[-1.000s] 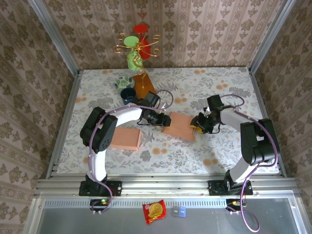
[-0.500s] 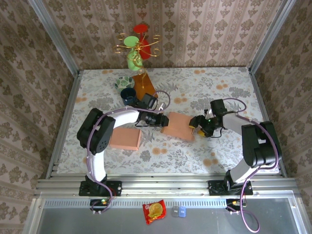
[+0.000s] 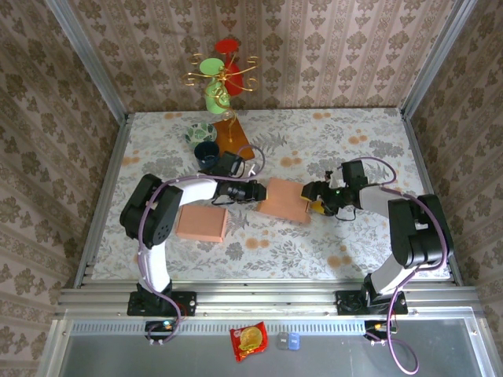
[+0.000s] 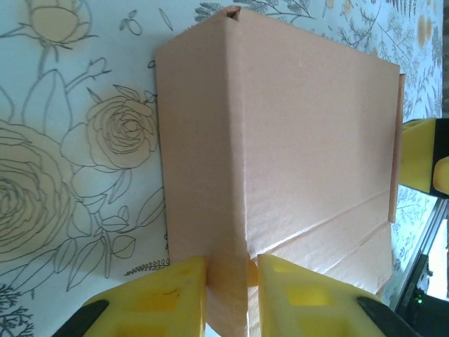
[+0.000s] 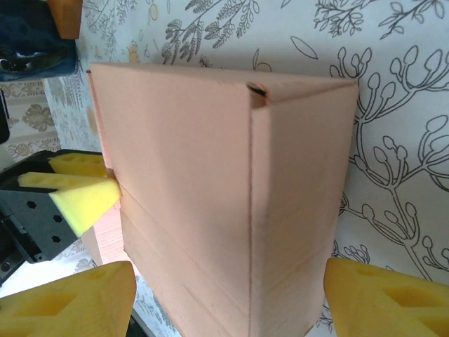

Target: Fold the paper box

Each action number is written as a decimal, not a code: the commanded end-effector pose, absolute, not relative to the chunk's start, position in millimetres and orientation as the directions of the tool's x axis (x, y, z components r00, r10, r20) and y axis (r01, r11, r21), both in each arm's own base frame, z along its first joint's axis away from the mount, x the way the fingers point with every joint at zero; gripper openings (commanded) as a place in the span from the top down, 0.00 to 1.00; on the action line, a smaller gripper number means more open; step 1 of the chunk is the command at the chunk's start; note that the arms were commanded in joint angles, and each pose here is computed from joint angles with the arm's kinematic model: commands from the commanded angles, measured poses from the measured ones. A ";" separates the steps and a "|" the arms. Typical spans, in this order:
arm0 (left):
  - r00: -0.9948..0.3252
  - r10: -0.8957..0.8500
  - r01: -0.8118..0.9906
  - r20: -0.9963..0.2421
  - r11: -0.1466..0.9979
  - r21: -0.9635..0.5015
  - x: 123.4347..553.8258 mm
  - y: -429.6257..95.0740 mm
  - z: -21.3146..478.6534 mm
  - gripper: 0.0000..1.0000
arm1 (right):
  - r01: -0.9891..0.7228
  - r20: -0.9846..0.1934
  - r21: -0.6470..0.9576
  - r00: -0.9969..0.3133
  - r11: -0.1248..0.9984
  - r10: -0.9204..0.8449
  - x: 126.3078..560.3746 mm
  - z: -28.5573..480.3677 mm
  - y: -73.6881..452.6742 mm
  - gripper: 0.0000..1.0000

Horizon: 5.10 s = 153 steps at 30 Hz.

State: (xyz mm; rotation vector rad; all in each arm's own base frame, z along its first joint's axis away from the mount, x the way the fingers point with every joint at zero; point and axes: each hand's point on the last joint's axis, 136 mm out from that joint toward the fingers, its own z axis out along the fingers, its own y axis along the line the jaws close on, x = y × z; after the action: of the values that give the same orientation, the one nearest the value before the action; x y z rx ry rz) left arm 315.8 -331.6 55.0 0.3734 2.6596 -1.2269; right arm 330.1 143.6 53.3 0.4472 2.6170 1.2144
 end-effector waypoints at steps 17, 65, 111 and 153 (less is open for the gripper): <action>-0.972 0.081 0.223 -0.221 0.615 -0.756 316.4 -317.6 49.5 0.87 | 0.140 -0.079 0.800 -0.940 0.583 0.333 329.6 51.6 149.8 0.26; 0.068 0.650 0.980 -0.757 0.101 0.174 245.4 -333.3 165.5 0.35 | 0.810 0.650 0.570 -0.548 0.140 0.527 302.1 99.1 176.5 0.60; -0.008 0.785 0.998 -0.619 0.040 0.038 257.6 -367.0 111.5 0.54 | 0.846 0.656 0.534 -0.403 -0.014 0.638 309.5 119.2 118.2 0.34; -0.138 0.774 0.990 -0.617 0.099 -0.097 252.9 -370.5 113.5 0.48 | 0.681 0.020 0.607 -0.528 0.410 0.849 291.8 87.2 156.5 0.62</action>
State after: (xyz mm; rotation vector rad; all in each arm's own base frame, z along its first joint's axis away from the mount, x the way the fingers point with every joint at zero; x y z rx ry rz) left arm 253.3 -364.9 110.6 1.7071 1.9861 -0.6984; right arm 301.0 167.3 103.6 1.2751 2.3382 0.9493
